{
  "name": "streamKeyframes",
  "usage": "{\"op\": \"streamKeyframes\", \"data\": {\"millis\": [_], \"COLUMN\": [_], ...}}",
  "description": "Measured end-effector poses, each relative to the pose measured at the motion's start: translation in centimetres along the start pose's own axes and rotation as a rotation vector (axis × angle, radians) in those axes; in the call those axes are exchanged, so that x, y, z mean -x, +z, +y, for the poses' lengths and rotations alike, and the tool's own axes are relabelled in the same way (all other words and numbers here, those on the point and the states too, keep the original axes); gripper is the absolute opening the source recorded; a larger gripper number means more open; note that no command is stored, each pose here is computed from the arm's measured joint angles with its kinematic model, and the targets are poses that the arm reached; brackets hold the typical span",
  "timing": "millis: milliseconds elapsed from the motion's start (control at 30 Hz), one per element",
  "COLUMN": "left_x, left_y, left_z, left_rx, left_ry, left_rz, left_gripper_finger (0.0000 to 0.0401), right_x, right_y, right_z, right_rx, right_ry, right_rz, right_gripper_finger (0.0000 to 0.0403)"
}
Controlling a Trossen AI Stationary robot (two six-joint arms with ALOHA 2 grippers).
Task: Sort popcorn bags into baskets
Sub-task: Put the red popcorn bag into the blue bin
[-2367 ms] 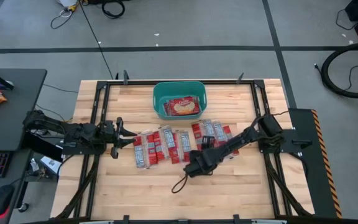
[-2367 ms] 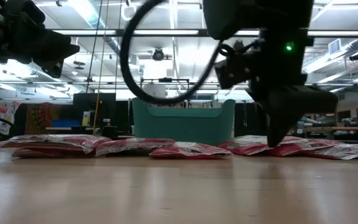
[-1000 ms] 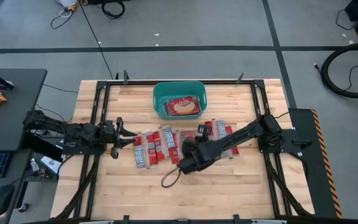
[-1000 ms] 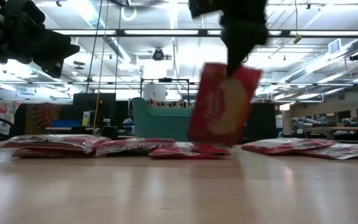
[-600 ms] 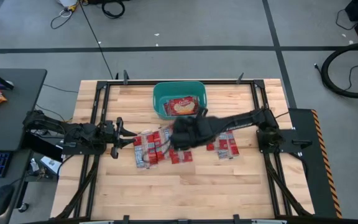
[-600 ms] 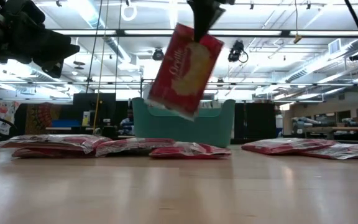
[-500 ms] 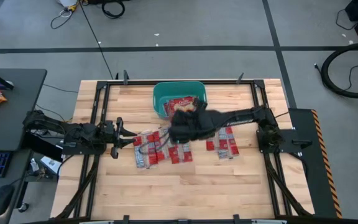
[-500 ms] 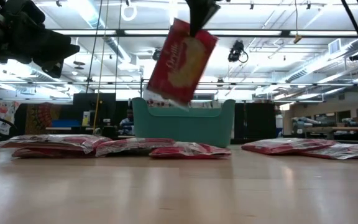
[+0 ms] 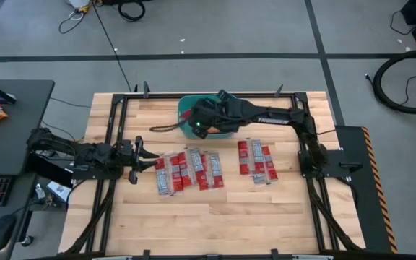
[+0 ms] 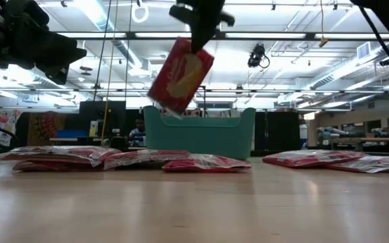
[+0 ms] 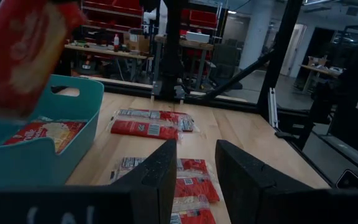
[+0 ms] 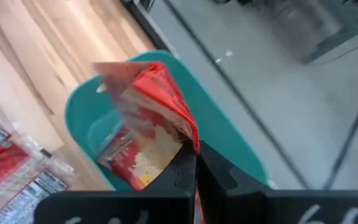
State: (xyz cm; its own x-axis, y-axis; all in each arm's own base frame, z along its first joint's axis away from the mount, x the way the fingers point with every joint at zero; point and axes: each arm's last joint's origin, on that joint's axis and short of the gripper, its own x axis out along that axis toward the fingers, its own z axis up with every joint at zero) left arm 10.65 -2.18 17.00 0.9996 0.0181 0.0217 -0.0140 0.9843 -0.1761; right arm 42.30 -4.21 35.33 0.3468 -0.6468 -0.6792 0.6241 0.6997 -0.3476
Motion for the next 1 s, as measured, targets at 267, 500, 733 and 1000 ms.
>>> {"op": "streamKeyframes", "data": {"millis": [267,500,733,1000], "left_x": [0.0,0.0,0.0,0.0], "left_y": [0.0,0.0,0.0,0.0], "left_z": [0.0,0.0,0.0,0.0], "left_rx": [0.000,0.000,0.000,0.000], "left_ry": [0.000,0.000,0.000,0.000], "left_rz": [0.000,0.002,0.001,0.000], "left_gripper_finger": [0.0117,0.0117,0.0117,0.0117], "right_x": [-5.5,-9.2,-11.3,-10.1], "right_y": [-0.6,-3.5,-5.4,-3.8], "right_z": [-0.8,-0.5,-1.0,-1.2], "right_rx": [-0.111,-0.107,-0.119,-0.107], "right_ry": [0.164,0.207,0.177,0.228], "right_rz": [0.092,0.235,0.326,0.268], "right_gripper_finger": [0.0009,0.0009,0.0022,0.0009]}}
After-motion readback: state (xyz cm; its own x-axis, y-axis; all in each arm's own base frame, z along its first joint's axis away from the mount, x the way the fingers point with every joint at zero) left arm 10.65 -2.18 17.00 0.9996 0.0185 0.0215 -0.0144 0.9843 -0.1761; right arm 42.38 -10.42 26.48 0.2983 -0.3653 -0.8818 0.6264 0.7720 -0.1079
